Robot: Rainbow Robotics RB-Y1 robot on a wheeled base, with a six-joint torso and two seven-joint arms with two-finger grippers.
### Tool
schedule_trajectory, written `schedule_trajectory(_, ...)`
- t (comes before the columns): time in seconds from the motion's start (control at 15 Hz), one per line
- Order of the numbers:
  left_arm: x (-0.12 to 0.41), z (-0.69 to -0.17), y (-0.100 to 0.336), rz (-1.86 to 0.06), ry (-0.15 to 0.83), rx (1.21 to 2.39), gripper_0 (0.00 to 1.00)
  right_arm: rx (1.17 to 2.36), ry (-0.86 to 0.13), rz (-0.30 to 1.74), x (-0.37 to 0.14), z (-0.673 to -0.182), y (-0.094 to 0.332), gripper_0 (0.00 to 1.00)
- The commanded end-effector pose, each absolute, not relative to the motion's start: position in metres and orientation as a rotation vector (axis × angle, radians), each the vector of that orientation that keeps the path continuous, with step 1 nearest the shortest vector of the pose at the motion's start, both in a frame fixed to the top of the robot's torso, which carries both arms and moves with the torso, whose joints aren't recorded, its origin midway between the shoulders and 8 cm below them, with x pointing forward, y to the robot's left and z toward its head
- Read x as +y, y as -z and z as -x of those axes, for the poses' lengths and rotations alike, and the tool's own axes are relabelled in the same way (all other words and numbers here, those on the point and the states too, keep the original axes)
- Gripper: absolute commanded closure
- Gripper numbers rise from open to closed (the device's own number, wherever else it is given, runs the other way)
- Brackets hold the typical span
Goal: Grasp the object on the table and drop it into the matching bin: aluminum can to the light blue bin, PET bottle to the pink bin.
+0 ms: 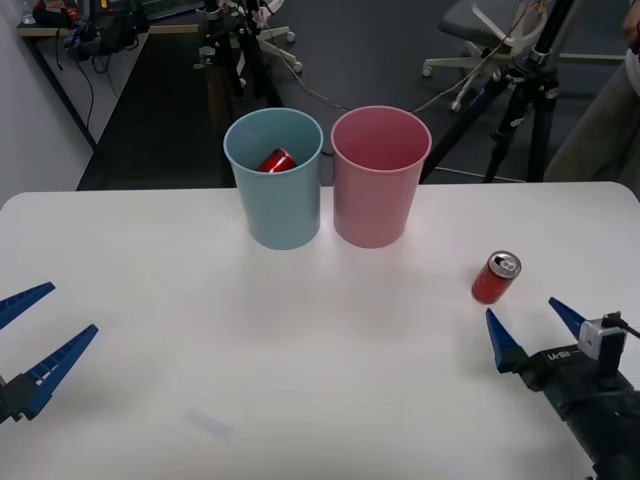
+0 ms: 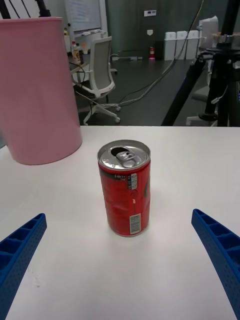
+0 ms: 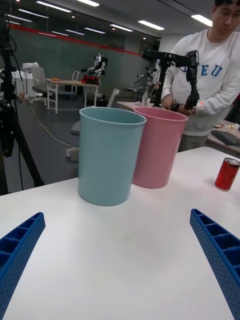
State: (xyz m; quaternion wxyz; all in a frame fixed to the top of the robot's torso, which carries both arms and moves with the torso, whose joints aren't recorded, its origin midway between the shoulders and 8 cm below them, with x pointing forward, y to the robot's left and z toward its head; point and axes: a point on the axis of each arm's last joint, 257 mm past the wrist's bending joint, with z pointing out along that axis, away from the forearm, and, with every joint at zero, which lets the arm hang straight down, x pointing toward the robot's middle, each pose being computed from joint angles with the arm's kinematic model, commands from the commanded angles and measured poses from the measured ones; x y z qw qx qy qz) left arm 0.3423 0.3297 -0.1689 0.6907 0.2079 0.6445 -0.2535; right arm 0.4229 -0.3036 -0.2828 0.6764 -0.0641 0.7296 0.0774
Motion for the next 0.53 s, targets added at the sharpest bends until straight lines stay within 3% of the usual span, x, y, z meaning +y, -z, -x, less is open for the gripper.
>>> schedule_trajectory(0.07,0.330,-0.342,0.169,-0.465,0.567,1.441,0.00,1.630,-0.150,0.158,-0.301,-0.440,0.293,0.00)
schedule_trajectory(0.53,0.330,-0.342,0.169,-0.465,0.567,1.441,0.00,1.599,-0.104,0.197,-0.297,-0.477,0.299,0.00)
